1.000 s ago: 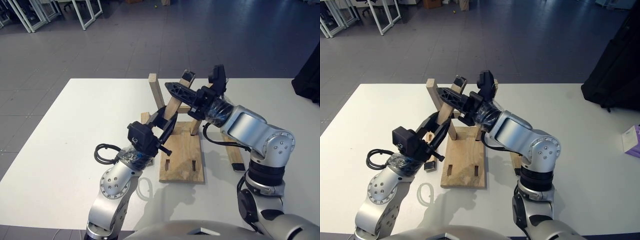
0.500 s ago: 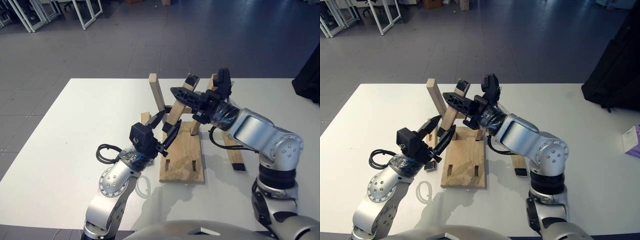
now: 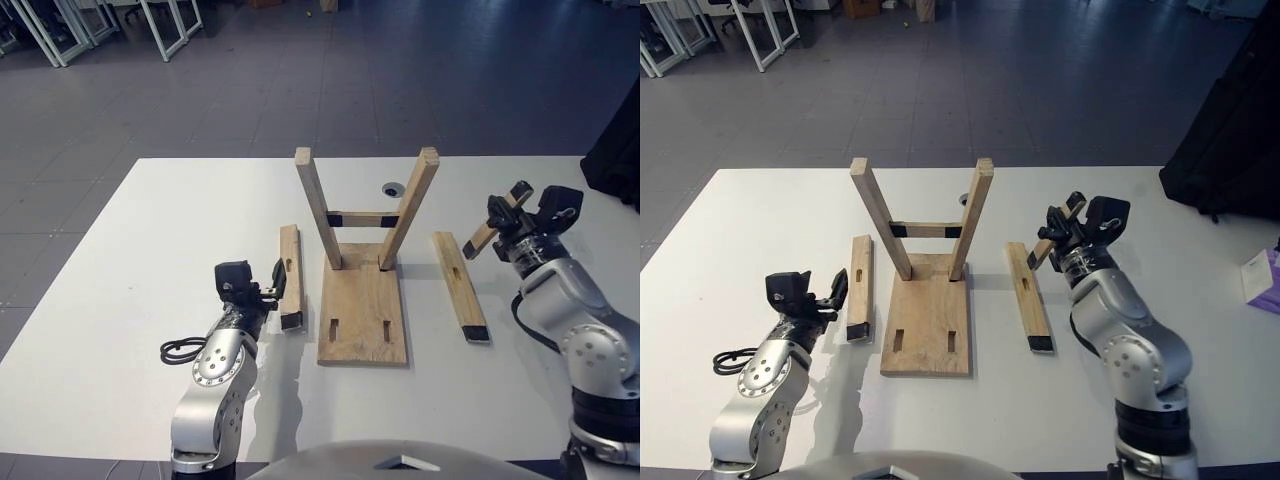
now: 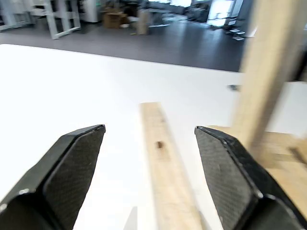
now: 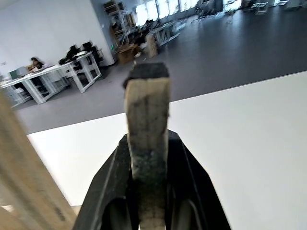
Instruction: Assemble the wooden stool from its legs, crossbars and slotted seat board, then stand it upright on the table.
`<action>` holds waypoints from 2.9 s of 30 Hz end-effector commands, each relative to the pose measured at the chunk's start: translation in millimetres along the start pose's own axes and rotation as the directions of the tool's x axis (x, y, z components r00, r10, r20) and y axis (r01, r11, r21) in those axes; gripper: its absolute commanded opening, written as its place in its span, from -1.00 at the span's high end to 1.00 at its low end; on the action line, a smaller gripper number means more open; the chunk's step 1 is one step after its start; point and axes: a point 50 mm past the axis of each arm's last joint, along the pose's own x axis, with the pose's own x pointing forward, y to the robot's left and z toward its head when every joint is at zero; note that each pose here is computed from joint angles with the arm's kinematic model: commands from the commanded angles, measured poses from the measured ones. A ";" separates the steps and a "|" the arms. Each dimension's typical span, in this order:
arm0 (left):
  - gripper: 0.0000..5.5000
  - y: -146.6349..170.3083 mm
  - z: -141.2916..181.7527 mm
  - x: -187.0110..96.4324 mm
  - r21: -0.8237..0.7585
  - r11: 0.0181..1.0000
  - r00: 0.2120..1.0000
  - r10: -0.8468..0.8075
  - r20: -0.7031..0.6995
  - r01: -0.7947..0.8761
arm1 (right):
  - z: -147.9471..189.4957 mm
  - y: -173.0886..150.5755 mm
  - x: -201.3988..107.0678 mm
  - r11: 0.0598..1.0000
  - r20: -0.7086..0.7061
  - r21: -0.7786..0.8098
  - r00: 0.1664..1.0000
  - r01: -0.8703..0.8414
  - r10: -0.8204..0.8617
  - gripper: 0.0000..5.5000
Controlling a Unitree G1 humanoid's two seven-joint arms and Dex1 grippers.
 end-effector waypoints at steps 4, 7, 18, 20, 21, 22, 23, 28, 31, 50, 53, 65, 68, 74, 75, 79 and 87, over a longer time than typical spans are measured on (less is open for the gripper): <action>-0.26 -1.5 -8.6 3.0 0.018 0.999 0.998 0.038 -0.047 -0.038 | -27.7 0.0 6.0 0.999 -0.020 -0.032 1.000 0.013 -0.013 0.86; -0.26 -1.1 -8.2 3.7 0.027 0.999 0.998 0.032 -0.048 -0.031 | -38.9 -2.6 5.4 0.999 -0.043 -0.040 0.999 0.010 -0.012 0.86; -0.26 1.5 -4.5 8.4 0.063 0.998 0.999 0.004 -0.039 -0.002 | -53.9 -19.8 10.0 0.997 -0.074 -0.081 0.997 0.018 -0.024 0.86; -0.26 1.6 -4.4 8.5 0.066 0.998 0.999 -0.001 -0.040 0.004 | -57.7 -22.1 11.5 0.996 -0.079 -0.089 0.997 0.019 -0.026 0.86; -0.26 1.6 -4.4 8.6 0.068 0.998 0.999 -0.004 -0.041 0.006 | -59.2 -22.8 12.3 0.996 -0.080 -0.091 0.996 0.020 -0.027 0.86; -0.26 1.5 -4.3 8.8 0.070 0.998 0.999 -0.007 -0.042 0.010 | -60.0 -23.1 13.0 0.995 -0.079 -0.093 0.996 0.022 -0.030 0.86; -0.26 1.6 -4.3 9.1 0.071 0.997 0.999 -0.009 -0.044 0.012 | -60.4 -23.1 13.7 0.995 -0.077 -0.096 0.997 0.023 -0.031 0.86; -0.26 0.7 -5.2 8.6 0.072 0.997 0.999 -0.006 -0.054 0.010 | -73.0 -12.0 17.8 0.991 -0.092 -0.133 0.996 0.004 -0.017 0.86; -0.26 0.6 -5.8 7.8 0.070 0.998 0.998 -0.001 -0.059 0.005 | -100.1 -17.4 7.3 0.975 -0.143 -0.221 0.989 0.006 -0.038 0.86; -0.26 -1.2 -6.7 12.9 0.072 0.997 0.998 -0.015 -0.065 0.019 | -45.1 -34.4 16.2 0.937 0.115 -0.332 0.991 0.106 -0.072 0.51; -0.26 -0.4 -6.7 12.8 0.075 0.997 0.998 -0.013 -0.065 0.018 | -25.6 -28.2 18.7 0.936 0.156 -0.334 0.986 0.114 -0.064 0.33; -0.26 -1.4 -6.7 13.8 0.077 0.997 0.998 -0.009 -0.065 0.015 | 9.5 -30.4 62.9 0.924 -0.069 -0.348 0.978 0.159 -0.195 0.15; -0.26 0.5 -5.4 14.9 0.082 0.997 0.998 -0.008 -0.064 0.013 | -17.9 -38.9 52.2 0.932 -0.151 -0.310 0.958 0.187 -0.242 0.15; -0.26 0.6 -4.1 14.6 0.072 0.997 0.998 -0.009 -0.059 0.013 | 99.0 -22.6 23.6 0.935 0.439 -0.236 0.887 0.266 -0.142 -0.03; -0.26 1.6 -5.1 12.0 0.069 0.998 0.998 0.000 -0.060 0.004 | 103.0 -23.7 14.2 0.929 0.458 -0.244 0.877 0.278 -0.143 -0.06; -0.26 -0.2 -11.9 2.1 0.016 1.000 0.996 0.008 -0.091 -0.007 | 36.7 -7.7 -44.8 0.915 0.254 -0.352 0.961 0.198 -0.111 -0.37; -0.26 -1.4 -10.6 1.8 0.020 1.000 0.994 -0.012 -0.111 0.014 | -90.4 -35.4 -99.3 0.922 -0.329 -0.368 0.911 0.118 -0.248 -0.65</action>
